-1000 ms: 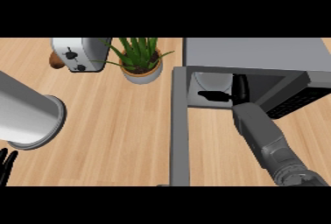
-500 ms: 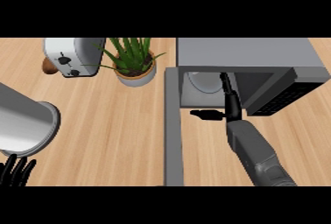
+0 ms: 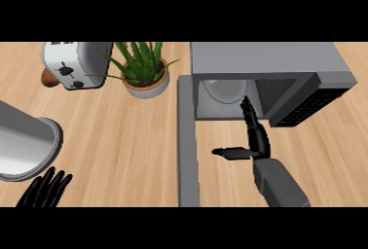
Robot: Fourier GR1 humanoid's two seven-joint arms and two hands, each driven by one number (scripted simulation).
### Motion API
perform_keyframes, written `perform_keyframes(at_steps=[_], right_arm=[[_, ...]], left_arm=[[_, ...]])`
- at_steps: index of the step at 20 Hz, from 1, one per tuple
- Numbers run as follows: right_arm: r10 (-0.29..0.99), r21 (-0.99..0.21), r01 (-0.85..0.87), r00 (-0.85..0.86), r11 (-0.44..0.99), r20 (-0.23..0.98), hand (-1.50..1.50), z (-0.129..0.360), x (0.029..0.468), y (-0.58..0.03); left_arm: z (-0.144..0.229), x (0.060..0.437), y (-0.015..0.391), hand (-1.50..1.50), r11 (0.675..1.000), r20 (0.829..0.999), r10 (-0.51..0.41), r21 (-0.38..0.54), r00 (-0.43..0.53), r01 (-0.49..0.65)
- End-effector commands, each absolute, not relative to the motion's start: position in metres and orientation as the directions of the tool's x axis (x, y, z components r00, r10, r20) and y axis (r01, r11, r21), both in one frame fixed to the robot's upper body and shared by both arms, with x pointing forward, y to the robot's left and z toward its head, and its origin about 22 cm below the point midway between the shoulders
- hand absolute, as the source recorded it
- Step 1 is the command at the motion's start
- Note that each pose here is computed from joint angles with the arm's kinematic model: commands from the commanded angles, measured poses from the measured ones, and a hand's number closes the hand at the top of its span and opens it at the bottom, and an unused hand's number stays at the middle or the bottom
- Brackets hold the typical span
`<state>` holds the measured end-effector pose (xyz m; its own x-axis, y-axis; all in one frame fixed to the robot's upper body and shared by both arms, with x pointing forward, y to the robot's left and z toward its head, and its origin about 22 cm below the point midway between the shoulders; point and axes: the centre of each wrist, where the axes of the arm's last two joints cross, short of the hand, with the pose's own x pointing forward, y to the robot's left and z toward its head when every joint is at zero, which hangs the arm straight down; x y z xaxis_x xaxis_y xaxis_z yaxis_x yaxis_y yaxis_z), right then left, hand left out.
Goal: Pick up the milk, place it into the microwave and close the microwave
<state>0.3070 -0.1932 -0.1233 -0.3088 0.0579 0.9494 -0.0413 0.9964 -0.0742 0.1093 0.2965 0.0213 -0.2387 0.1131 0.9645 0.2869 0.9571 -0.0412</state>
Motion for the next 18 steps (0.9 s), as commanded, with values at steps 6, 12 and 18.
perform_keyframes(at_steps=[6, 12, 18], right_arm=[[-0.065, 0.048, -0.057, -0.327, 0.997, 0.943, -1.5, -0.123, 0.254, -0.229], [-0.085, 0.076, -0.038, -0.357, 0.996, 0.93, 1.5, -0.096, 0.214, -0.274], [-0.085, 0.112, 0.049, -0.387, 0.993, 0.918, -1.5, -0.077, 0.177, -0.302]], left_arm=[[0.022, 0.138, 0.26, 1.5, 0.911, 0.971, 0.05, 0.051, -0.233, 0.408], [0.039, 0.164, 0.218, 1.5, 0.89, 0.972, 0.001, 0.106, -0.236, 0.444], [0.021, 0.217, 0.192, 1.5, 0.857, 0.958, -0.087, 0.211, -0.272, 0.47]])
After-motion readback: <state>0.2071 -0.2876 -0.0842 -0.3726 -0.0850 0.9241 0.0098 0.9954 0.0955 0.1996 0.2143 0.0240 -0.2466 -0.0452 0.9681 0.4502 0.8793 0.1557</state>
